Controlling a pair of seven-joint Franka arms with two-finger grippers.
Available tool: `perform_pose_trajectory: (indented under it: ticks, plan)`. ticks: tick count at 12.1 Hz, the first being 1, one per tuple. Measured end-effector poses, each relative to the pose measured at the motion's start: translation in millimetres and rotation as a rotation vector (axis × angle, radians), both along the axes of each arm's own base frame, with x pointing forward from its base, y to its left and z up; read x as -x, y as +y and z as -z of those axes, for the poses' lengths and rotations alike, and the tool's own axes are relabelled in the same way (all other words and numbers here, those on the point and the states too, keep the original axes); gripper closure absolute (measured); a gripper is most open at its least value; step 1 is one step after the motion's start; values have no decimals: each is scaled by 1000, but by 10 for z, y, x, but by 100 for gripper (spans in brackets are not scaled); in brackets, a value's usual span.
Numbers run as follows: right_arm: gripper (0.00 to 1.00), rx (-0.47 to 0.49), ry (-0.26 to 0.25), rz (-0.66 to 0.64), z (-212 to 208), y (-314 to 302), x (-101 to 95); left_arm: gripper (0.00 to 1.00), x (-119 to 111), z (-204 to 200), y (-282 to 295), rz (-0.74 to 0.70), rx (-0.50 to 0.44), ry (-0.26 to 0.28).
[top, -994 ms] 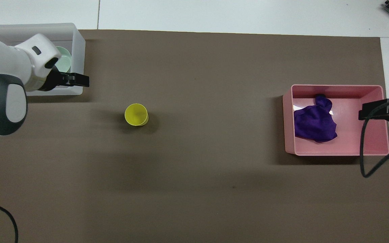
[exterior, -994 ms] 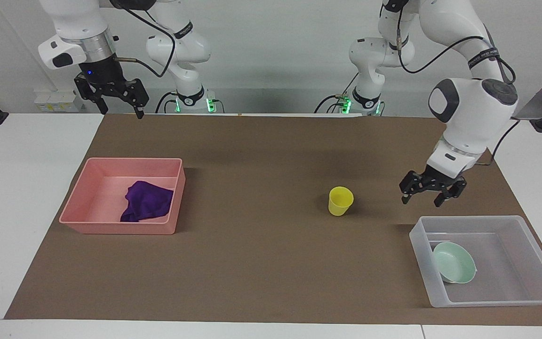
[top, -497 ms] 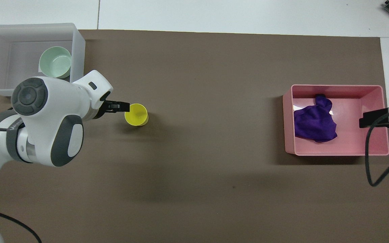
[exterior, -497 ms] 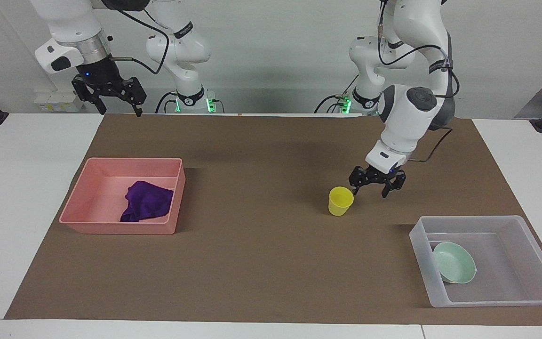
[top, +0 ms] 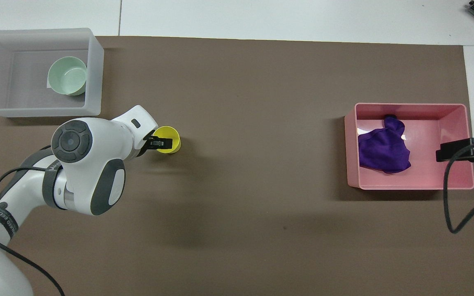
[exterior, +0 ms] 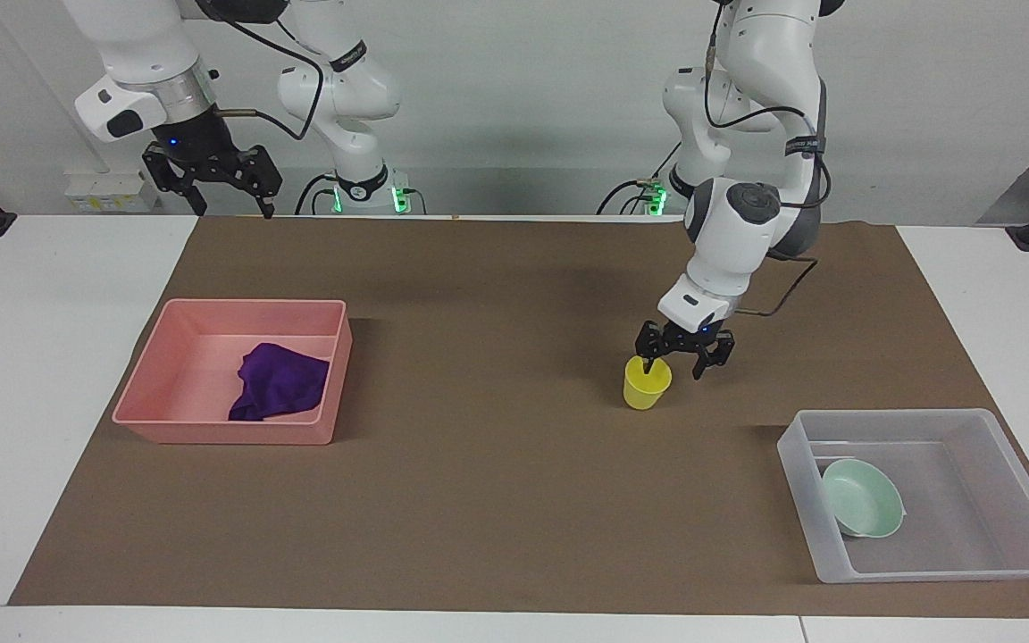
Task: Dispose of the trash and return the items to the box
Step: 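Reach the left gripper to the yellow cup and grasp its rim, then carry the yellow cup with the left gripper into the clear box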
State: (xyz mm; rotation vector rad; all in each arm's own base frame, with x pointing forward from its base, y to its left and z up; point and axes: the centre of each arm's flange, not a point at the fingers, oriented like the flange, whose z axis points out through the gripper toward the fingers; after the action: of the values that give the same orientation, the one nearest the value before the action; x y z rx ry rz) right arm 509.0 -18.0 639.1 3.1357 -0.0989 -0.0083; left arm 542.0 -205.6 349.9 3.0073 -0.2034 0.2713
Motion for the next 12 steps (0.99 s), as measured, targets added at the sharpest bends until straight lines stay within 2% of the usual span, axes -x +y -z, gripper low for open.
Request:
perform_pose_trajectory:
  ticks: [1,6,9,12]
  plan:
    - [0,0,1,0,5,0,0,33,2,21,-9,2,-1,2]
    - [0,0,7,0,31,0,15,97,-6,-33,0,0,0,0]
    - [0,0,8,0,33,0,19,97,-82,-367,128,-17,2,-19]
    - [0,0,8,0,35,1,22,97,-378,-928,549,-36,-79,-53]
